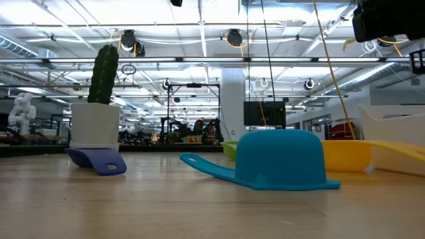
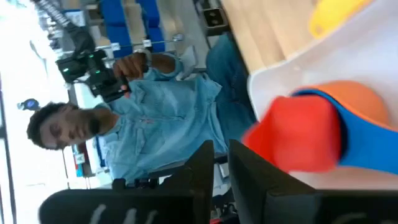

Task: Nest measuring cups in basket
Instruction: Stack the red measuring cup on top of the blue measuring cup into the white bin

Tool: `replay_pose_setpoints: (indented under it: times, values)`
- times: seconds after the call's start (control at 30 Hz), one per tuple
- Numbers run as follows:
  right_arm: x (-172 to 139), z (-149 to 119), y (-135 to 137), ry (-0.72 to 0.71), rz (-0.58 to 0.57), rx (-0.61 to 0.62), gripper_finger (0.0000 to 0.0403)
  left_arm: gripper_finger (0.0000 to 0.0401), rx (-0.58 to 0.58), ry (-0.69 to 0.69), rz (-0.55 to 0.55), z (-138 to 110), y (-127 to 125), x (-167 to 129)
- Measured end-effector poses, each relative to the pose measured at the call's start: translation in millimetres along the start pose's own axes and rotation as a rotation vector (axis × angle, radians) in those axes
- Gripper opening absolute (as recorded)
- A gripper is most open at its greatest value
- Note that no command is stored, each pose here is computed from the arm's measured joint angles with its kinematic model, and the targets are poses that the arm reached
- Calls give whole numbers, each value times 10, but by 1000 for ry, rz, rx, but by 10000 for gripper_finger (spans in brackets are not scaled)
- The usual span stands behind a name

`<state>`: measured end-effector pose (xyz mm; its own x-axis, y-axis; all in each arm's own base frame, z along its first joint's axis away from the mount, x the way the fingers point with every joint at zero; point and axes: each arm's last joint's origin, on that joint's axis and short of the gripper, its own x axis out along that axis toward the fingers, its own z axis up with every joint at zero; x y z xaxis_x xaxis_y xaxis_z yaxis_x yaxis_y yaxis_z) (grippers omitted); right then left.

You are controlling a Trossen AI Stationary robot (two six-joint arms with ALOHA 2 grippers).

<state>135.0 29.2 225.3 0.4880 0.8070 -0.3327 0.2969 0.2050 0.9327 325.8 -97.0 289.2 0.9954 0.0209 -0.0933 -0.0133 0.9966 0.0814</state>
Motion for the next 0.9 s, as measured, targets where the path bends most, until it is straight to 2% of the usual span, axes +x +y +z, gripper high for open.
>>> replay_pose_setpoints:
  times: [0.17, 0.33, 0.53, 0.6, 0.73, 0.9]
  values:
    - [-30, -91, -47, -7, -53, 5, 48, 172, -7, 0, 3, 0, 9, 3]
    - [-157, -205, 210, -84, -81, -85, 48, 172, -21, 0, 3, 0, 9, 3]
    - [-398, -444, 416, -141, -310, -121, 48, 172, -26, -5, 22, 4, 50, 15]
    - [-424, -480, 420, -144, -346, -116, 51, 172, -31, -4, 28, 3, 67, 20]
    - [-392, -479, 410, -123, -356, -113, 76, 172, -40, -2, 30, 1, 72, 21]
    - [-255, -391, 337, -77, -412, -93, 130, 172, -43, 15, 29, -16, 70, 21]
